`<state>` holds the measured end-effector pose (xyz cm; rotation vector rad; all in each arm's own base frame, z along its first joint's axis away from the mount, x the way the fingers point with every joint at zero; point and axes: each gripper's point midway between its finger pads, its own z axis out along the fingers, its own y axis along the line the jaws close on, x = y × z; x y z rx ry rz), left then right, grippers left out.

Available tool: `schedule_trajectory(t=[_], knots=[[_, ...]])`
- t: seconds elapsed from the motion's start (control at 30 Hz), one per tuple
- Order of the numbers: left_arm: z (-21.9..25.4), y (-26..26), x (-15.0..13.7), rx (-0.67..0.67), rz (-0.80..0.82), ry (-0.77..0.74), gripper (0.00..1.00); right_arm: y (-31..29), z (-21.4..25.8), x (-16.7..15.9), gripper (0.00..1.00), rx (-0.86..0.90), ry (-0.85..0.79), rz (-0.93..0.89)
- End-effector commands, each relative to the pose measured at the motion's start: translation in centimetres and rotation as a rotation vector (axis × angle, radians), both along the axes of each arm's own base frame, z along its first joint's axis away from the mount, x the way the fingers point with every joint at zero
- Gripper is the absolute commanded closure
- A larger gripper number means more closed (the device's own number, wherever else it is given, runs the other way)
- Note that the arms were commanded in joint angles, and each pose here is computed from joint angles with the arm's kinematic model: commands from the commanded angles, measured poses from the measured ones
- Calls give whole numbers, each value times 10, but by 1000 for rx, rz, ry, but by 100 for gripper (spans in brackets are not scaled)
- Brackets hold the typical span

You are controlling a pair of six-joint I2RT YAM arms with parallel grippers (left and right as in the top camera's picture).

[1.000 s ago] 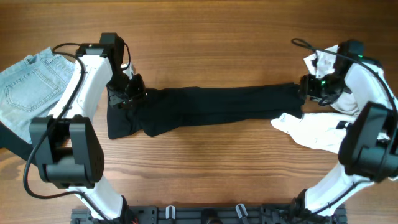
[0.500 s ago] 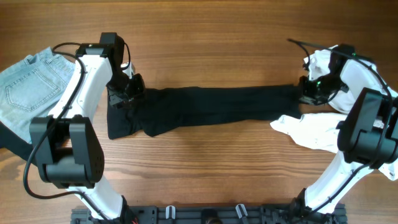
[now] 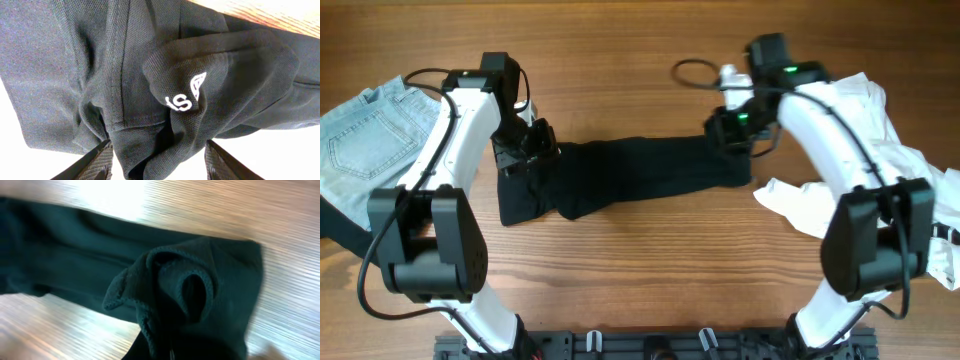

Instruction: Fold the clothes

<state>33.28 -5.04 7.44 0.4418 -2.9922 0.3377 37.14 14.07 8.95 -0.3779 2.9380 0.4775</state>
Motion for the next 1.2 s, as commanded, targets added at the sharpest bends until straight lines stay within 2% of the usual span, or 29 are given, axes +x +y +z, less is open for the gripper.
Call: schedule_trajectory(t=[0.0, 0.07, 0.1, 0.17, 0.23, 0.4, 0.47, 0.63, 0.73, 1.03, 1.17], knots=[[1, 2, 0, 2, 3, -5, 41, 35, -19, -13, 84, -19, 43, 37], [1, 2, 0, 2, 3, -5, 40, 49, -23, -18, 62, -14, 59, 37], [1, 2, 0, 2, 3, -5, 40, 60, -25, -19, 47, -5, 51, 57], [1, 2, 1, 2, 3, -7, 39, 80, -24, -20, 36, 31, 22, 102], [1, 2, 1, 2, 3, -6, 39, 87, -23, -17, 32, 35, -2, 113], [0, 3, 0, 9, 2, -5, 36, 64, -29, -11, 32, -83, -23, 79], [-1, 11, 0, 54, 0, -6, 36, 61, -30, -13, 31, -100, -18, 77], [-4, 21, 7, 114, -2, -33, 23, 62, -40, -12, 31, -104, 5, 53], [-7, 21, 12, 114, -1, -51, 20, 61, -58, -14, 31, -118, 47, 38], [-48, 22, 2, 117, -2, -43, 11, 86, -78, 3, 31, -10, 22, 58], [-65, 33, -8, 181, -5, -32, 8, 86, -79, 3, 30, -11, 23, 57]])
